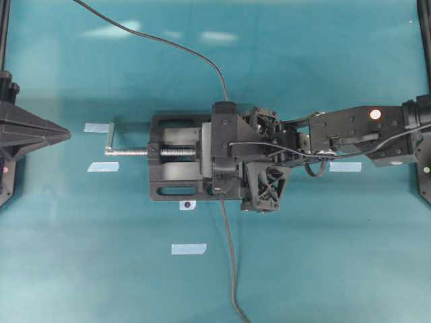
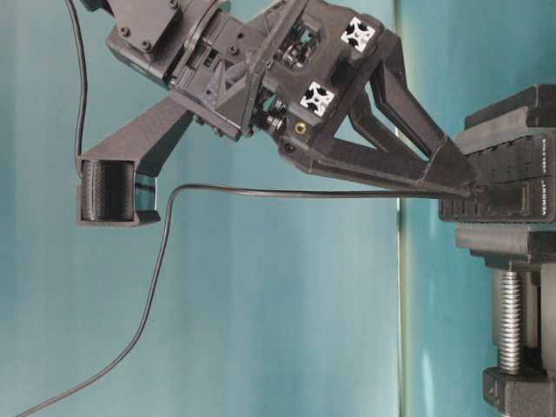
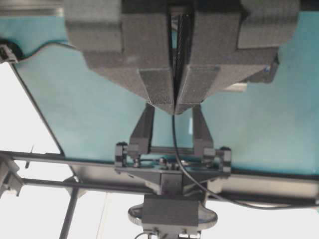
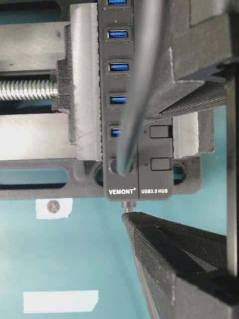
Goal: Insert the USB into the front port of the fixed hub.
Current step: 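Push the plug into the front port with the right gripper, then open the right gripper and pull it back from the hub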
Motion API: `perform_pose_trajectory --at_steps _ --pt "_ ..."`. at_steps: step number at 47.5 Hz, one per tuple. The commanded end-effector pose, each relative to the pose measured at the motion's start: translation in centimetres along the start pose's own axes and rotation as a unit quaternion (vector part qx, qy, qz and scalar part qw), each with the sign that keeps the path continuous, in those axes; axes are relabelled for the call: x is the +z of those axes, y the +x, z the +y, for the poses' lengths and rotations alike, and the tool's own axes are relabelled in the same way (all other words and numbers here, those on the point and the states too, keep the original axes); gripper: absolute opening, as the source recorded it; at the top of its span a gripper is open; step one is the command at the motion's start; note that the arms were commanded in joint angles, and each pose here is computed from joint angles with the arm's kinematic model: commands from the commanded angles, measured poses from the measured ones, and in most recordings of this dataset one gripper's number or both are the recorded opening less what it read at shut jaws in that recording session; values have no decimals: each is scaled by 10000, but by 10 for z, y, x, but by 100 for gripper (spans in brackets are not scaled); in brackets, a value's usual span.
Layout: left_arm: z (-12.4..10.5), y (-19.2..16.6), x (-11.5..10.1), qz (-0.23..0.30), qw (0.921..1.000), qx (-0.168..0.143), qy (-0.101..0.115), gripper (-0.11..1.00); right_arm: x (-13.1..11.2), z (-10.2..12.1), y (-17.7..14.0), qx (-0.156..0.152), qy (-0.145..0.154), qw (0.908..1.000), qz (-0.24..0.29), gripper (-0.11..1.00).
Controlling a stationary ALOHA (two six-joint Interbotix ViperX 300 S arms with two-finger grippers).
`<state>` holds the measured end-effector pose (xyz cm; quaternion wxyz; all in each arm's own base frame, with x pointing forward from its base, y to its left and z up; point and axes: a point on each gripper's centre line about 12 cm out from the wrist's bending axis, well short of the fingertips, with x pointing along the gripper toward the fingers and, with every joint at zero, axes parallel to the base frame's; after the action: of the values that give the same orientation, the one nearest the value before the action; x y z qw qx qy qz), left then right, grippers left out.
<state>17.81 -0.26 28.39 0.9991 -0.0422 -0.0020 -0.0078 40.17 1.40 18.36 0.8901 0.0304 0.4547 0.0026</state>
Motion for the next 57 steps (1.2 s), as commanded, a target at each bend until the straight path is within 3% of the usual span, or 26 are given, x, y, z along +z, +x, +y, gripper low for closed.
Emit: perform_pose_trajectory --at_steps 1,25,57 --pt "-1 1 6 -92 10000 -9 8 0 10 2 -19 39 67 9996 -281 70" --pt "0 0 0 -23 10000 -4 15 0 5 1 -47 69 79 9950 -993 70" --pt "0 -1 0 -38 10000 -5 -8 0 -21 0 -67 108 80 9887 -1493 70"
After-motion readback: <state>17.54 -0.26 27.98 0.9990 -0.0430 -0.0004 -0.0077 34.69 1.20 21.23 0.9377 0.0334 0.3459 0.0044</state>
